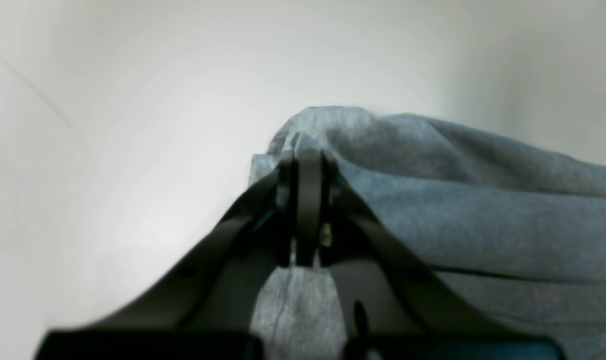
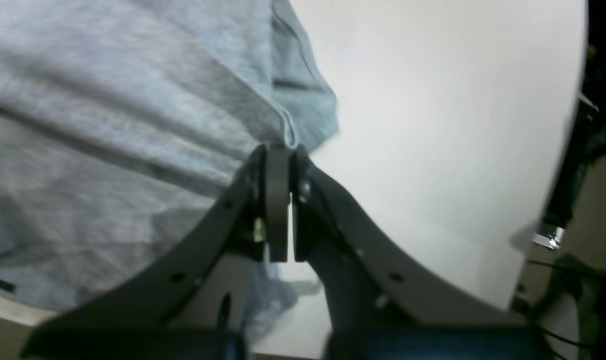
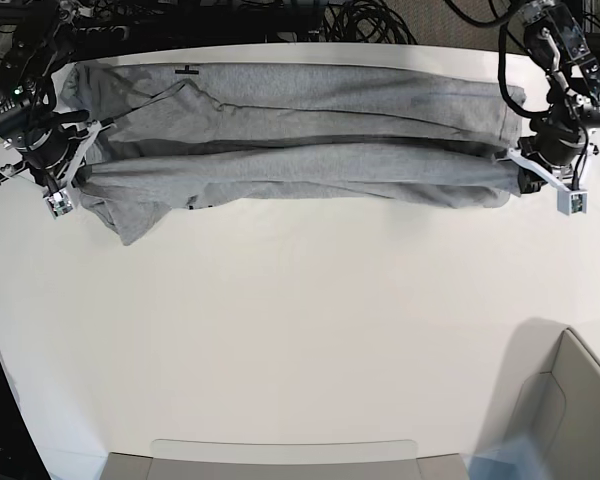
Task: Fold the T-shirt properly
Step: 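Pull the folded hem further over the shirt with both grippers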
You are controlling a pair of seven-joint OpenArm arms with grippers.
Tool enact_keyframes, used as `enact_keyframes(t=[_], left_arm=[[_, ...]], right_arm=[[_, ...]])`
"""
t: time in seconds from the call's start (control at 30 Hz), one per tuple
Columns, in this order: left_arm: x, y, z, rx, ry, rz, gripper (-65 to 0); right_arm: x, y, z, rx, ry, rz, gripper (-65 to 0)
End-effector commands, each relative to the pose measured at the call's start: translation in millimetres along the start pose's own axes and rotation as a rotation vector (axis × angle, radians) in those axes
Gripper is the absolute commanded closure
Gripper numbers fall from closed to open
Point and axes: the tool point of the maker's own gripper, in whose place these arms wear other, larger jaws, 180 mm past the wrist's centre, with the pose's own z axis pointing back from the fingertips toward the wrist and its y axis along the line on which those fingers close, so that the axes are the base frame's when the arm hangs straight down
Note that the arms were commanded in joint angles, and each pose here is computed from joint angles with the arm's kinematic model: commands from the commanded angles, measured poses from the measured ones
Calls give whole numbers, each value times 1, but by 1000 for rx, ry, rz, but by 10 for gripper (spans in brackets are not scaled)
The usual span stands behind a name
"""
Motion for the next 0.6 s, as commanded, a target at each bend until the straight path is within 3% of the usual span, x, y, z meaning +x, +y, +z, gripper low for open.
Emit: enact_keyframes(t=[0.0, 0.33, 0.57], left_arm=[[6, 4, 6, 11, -23, -17, 0], [-24, 4, 23, 25, 42, -60, 0], [-55, -1, 25, 15, 103, -31, 0]], right_arm=[[0, -7, 7, -24, -2, 43, 0], [-26, 7, 7, 16, 63, 60, 0], [-27, 32, 1, 87, 74, 102, 0]])
